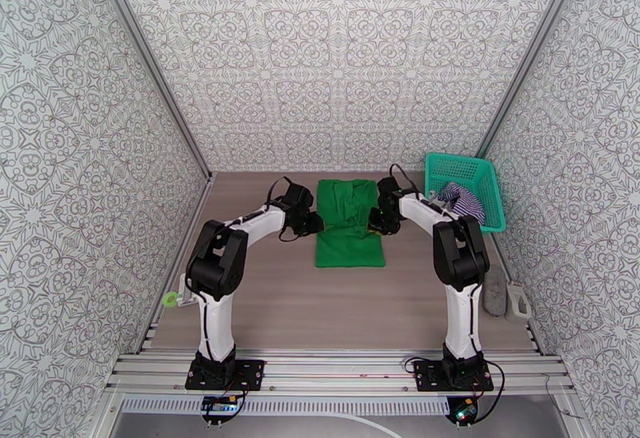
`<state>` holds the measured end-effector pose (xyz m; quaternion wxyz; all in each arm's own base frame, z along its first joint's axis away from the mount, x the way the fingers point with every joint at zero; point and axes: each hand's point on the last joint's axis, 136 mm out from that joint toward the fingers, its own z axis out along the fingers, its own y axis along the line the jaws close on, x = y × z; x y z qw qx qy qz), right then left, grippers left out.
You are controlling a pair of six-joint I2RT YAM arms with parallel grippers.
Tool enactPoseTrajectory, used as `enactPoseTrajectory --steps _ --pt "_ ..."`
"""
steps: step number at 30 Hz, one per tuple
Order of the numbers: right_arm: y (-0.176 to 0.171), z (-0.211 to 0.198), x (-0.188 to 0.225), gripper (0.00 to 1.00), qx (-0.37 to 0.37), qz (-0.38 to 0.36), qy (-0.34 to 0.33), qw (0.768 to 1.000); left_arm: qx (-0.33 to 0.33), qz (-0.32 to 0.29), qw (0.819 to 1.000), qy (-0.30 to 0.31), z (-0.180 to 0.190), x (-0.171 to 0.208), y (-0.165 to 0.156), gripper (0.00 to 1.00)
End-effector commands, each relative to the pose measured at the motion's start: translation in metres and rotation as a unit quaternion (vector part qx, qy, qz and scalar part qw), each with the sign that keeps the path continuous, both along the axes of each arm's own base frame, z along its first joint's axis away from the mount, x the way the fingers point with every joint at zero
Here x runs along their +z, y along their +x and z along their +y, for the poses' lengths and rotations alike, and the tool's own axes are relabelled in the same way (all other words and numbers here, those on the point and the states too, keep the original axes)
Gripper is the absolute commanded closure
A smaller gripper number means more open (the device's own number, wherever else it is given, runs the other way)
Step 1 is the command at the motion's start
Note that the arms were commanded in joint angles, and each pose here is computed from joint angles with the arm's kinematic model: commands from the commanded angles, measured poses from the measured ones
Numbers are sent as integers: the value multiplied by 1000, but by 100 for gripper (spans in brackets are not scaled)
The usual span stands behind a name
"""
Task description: Fold and stack the mixed laundry pile
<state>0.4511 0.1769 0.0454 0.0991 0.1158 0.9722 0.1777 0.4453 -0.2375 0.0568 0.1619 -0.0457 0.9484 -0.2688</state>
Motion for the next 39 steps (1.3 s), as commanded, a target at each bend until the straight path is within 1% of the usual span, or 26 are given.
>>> enactPoseTrajectory --steps 1,3,6,9,11,13,15,17,20,24,27,32,36,39 --pt "26 1 5 64 -13 -31 37 999 8 -30 999 -21 2 14 22 65" --pt "34 -2 8 60 -24 -40 44 998 13 -39 999 -24 6 19 28 60" --pt "43 -7 12 58 -40 -47 52 997 19 -46 998 -27 11 26 35 56" --pt "49 -12 19 55 -50 -57 60 995 25 -58 998 -30 18 37 41 55" --pt "49 -17 28 53 -53 -65 59 995 25 -62 997 -28 23 47 39 55" --pt "44 -20 42 52 -52 -72 57 994 17 -70 997 -15 26 59 29 55" --pt "33 -22 59 52 -48 -90 60 993 3 -79 997 -1 27 69 8 56" --pt "20 -23 68 52 -49 -103 66 991 -11 -86 996 7 24 73 -13 60" --pt "-2 -18 67 54 -39 -109 72 991 -38 -79 996 15 11 62 -44 66" --pt "-22 3 51 58 -11 -106 81 991 -71 -70 995 27 -11 41 -64 66" --pt "-20 15 39 61 -2 -97 94 991 -77 -63 995 21 -22 27 -58 67" --pt "8 25 37 65 8 -113 101 988 -78 -81 993 23 -31 20 -23 70" --pt "31 28 29 66 10 -112 88 990 -67 -88 994 17 -30 14 6 69" --pt "46 25 19 66 -1 -110 84 990 -63 -86 994 13 -30 6 21 68"
